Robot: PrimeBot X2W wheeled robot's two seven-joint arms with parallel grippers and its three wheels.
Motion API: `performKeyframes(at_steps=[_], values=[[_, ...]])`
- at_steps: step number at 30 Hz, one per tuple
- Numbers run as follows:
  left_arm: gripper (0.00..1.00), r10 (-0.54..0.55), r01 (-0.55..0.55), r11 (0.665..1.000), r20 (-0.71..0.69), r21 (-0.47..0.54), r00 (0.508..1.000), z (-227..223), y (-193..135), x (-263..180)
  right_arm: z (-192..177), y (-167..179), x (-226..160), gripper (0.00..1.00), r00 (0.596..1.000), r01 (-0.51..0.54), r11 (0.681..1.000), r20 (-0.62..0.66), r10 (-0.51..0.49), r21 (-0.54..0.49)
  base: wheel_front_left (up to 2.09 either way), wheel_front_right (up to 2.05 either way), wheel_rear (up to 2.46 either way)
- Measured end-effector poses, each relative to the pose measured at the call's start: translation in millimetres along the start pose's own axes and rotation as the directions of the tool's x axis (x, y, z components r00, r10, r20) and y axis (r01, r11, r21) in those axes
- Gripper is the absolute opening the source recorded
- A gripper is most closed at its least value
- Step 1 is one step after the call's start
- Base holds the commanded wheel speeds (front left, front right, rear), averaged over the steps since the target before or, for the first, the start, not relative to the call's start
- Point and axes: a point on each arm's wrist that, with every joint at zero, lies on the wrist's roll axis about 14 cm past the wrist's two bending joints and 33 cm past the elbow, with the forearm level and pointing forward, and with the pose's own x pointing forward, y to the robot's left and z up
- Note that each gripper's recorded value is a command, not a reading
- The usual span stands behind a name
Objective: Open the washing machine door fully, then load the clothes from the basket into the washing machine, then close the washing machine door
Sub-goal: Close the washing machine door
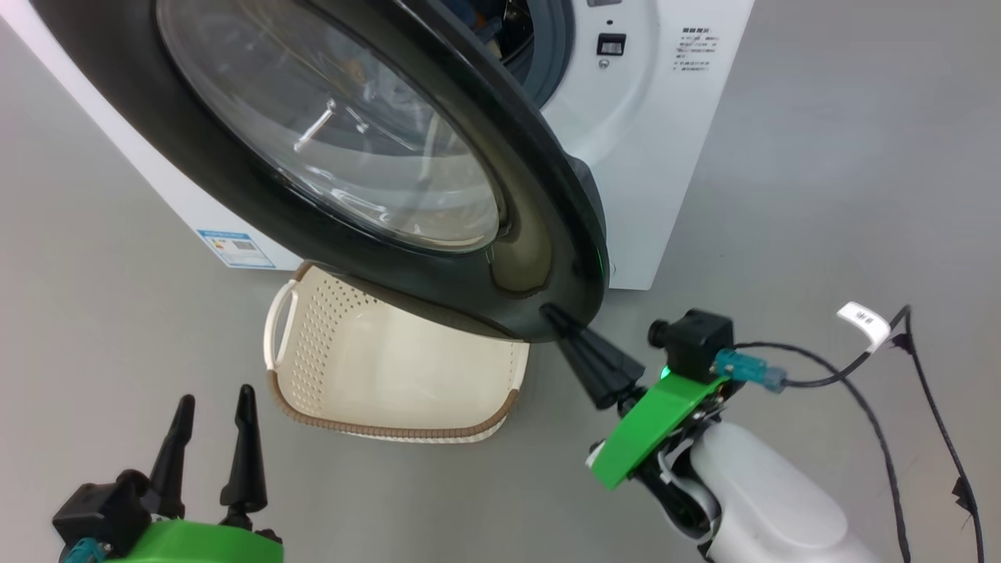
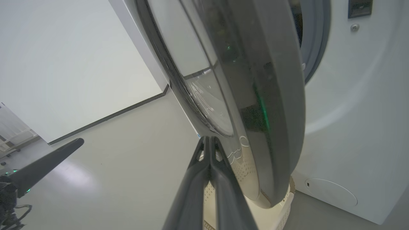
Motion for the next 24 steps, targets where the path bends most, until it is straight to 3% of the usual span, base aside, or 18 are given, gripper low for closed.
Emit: performKeyframes(at_steps=[24], values=[[1.00,-0.050,0.050,0.999,0.003,0.007,0.999,-4.6,-16.1,36.1,63.2,-89.1,43.9,0.00,0.967,0.172,0.985,0.190,-0.171,0.016,0.00,0.00,0.00]])
